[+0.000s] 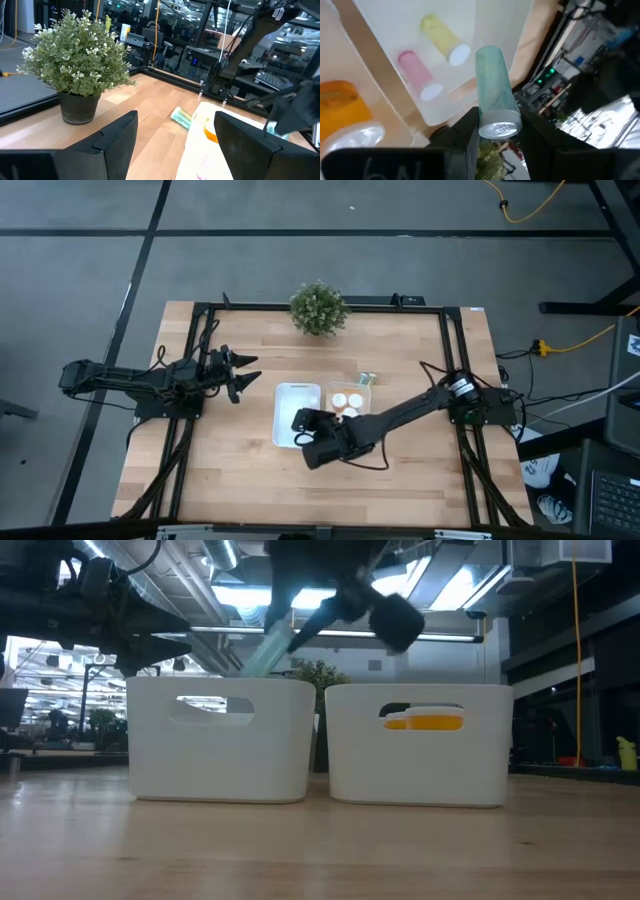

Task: Pick and place medicine bottles into bin by pill shape (circle, oval)
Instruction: Put the blue tablet bottle into the left white bin

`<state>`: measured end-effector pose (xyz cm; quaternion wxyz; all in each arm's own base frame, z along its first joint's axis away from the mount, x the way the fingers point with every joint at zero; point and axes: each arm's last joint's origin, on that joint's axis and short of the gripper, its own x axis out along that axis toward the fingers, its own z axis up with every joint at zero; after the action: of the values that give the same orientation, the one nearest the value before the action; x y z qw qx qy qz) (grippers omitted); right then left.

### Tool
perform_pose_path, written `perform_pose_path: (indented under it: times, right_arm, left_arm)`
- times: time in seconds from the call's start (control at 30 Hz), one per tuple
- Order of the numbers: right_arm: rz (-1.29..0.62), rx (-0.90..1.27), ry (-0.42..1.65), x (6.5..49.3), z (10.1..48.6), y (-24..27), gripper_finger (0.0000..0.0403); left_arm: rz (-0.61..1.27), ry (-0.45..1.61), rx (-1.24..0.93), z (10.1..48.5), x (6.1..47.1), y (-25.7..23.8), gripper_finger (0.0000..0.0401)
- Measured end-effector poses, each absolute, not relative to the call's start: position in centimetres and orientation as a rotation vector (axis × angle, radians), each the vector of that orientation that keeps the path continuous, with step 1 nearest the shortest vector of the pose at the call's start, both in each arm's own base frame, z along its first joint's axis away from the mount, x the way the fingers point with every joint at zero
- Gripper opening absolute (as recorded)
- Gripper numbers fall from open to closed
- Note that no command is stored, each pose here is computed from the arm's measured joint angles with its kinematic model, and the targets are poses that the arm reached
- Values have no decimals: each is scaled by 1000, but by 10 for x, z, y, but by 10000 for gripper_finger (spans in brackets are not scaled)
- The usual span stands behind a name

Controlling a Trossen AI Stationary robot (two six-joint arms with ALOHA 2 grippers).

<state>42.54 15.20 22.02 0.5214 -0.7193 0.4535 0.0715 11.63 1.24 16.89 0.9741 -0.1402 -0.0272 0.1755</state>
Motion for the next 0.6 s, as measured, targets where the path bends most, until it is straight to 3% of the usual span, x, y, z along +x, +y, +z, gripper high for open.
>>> perform_pose_path:
  times: [0.33, 0.6]
  right_arm:
    - [295, -1893, 1091, 426, 200, 169, 117]
    - [501, -2029, 1068, 420, 197, 177, 117]
  left_arm:
    - [354, -55, -283, 169, 116, 12, 255]
    - [354, -55, -283, 169, 116, 12, 255]
